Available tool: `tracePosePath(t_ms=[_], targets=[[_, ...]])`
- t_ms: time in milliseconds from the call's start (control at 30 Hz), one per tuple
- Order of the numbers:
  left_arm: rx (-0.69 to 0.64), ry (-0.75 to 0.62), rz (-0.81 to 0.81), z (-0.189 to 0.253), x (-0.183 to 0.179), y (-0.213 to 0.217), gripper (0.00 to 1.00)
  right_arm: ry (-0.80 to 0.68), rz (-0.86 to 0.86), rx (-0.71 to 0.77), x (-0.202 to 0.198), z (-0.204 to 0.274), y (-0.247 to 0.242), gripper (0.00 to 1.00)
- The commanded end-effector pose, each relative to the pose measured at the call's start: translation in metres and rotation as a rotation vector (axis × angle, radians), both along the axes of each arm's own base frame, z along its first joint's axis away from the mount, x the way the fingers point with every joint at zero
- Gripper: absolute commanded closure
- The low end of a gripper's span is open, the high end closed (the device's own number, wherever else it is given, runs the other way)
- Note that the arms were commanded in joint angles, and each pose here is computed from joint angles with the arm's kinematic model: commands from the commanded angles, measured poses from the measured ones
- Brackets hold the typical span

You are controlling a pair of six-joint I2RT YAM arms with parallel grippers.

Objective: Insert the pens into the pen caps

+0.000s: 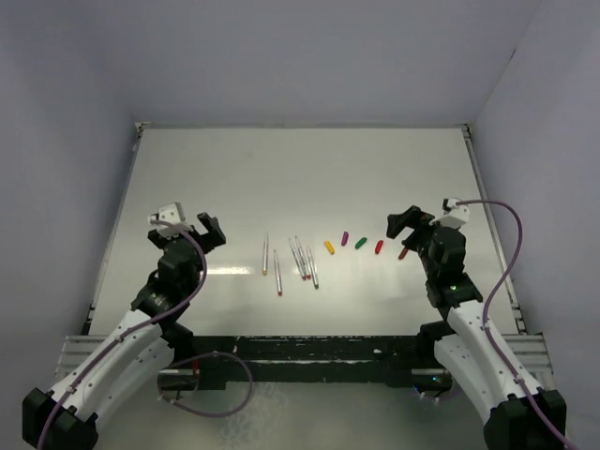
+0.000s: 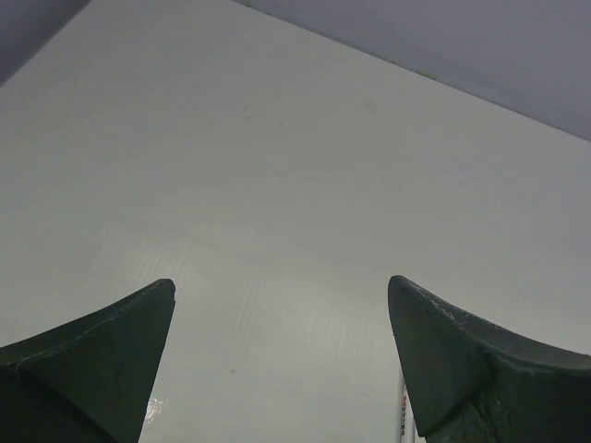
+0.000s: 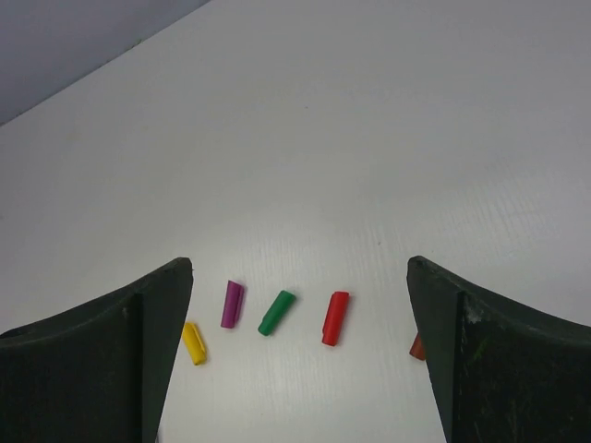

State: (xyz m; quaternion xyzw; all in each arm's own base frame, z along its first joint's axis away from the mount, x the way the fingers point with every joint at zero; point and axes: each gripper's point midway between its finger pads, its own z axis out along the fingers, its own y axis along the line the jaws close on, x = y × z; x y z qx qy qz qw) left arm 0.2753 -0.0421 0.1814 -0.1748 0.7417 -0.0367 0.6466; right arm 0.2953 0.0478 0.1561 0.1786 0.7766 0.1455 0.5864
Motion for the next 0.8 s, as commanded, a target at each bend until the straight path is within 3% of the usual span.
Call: tracePosePath(t_ms=[0, 433, 667, 767], targets=[[-0.043, -0.048, 0.037, 0.012, 0.001, 0.004, 0.01, -0.071, -0.033, -0.002, 0.002, 0.022, -0.006, 0.00], [-0.030, -0.008, 0.019, 0.008, 0.006, -0.002, 0.01, -0.085, -0.038, -0.014, 0.000, 0.026, -0.008, 0.00], [-0.001, 0.011, -0.369, 0.026, 0.006, -0.067, 0.01, -0.110, -0.100, 0.220, 0.002, 0.037, -0.002, 0.00], [-0.035, -0.013, -0.430, 0.034, 0.007, -0.081, 0.01, -0.151, -0.001, 0.216, 0.002, 0.051, 0.013, 0.00]])
